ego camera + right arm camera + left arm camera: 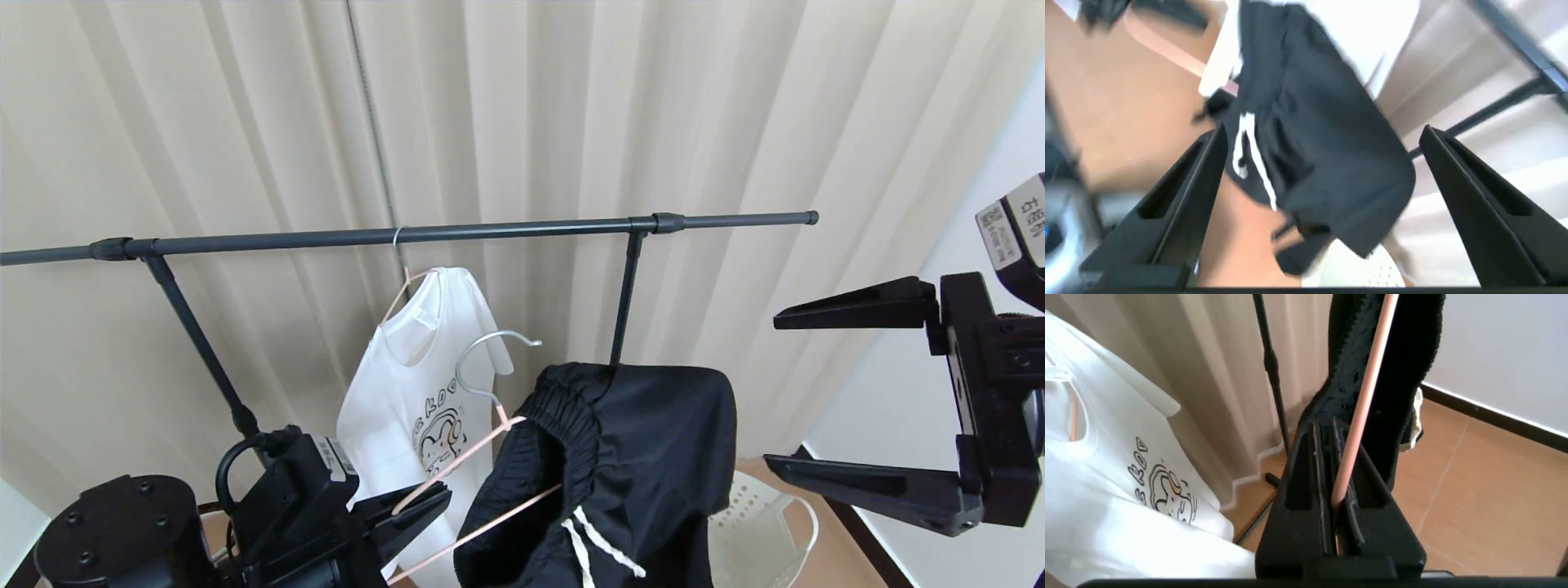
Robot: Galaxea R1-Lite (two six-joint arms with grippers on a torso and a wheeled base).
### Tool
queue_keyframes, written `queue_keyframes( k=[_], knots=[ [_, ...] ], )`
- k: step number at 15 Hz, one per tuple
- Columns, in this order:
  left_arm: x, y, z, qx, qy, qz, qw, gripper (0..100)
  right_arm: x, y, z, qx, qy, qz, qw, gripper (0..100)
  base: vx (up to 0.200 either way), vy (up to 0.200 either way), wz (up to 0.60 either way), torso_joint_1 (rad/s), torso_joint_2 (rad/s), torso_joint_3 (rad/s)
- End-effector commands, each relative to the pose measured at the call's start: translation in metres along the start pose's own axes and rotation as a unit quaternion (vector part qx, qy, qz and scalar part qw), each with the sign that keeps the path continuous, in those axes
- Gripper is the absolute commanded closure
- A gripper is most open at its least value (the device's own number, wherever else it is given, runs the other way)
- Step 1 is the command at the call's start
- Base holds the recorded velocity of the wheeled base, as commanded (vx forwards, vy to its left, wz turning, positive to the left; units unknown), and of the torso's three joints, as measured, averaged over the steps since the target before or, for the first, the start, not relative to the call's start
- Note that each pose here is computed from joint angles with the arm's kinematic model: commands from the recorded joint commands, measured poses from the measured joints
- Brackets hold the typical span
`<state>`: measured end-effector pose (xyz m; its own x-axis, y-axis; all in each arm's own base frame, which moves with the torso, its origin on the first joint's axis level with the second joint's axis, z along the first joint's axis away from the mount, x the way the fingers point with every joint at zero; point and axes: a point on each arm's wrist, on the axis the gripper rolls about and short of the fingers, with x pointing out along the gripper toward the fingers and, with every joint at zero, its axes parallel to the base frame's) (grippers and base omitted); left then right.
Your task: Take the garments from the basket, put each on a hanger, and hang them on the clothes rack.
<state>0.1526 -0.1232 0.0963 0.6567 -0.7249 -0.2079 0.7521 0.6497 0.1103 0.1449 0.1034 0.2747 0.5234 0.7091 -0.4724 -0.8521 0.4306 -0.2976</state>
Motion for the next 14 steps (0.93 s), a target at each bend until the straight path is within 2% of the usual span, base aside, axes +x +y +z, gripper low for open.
queue_keyframes(
  k=[1,3,5,7,9,10,14],
  knots=[
    [-0.005,-0.003,-0.006,0.005,0.008,-0.023,0.9997,100,0.021,-0.035,0.002,-0.013,0.052,0.08,0.9954,0,0.0,0.0,0.0,0.0,0.0,0.0],
    [-0.005,-0.004,-0.006,0.008,0.007,-0.027,0.9996,100,0.043,-0.048,0.007,0.001,0.06,0.142,0.9881,0,0.0,0.0,0.0,0.0,0.0,0.0],
    [-0.005,-0.006,-0.005,0.01,0.005,-0.032,0.9994,100,0.067,-0.058,0.008,0.013,0.037,0.191,0.9808,0,0.0,0.0,0.0,0.0,0.0,0.0],
    [-0.004,-0.009,-0.005,0.011,0.006,-0.038,0.9992,100,0.091,-0.055,0.005,0.02,0.045,0.226,0.9729,0,0.0,0.0,0.0,0.0,0.0,0.0],
    [-0.004,-0.009,-0.005,0.011,0.004,-0.038,0.9992,100,0.098,-0.051,0.003,0.02,0.053,0.236,0.9701,0,0.0,0.0,0.0,0.0,0.0,0.0],
    [-0.004,-0.009,-0.004,0.012,0.0,-0.039,0.9992,100,0.114,-0.049,-0.001,0.024,0.064,0.251,0.9656,0,0.0,0.0,0.0,0.0,0.0,0.0],
    [-0.001,-0.009,-0.007,0.011,0.008,-0.04,0.9991,100,0.126,-0.047,-0.004,0.026,0.07,0.261,0.9624,0,0.0,0.0,0.0,0.0,0.0,0.0]
  ],
)
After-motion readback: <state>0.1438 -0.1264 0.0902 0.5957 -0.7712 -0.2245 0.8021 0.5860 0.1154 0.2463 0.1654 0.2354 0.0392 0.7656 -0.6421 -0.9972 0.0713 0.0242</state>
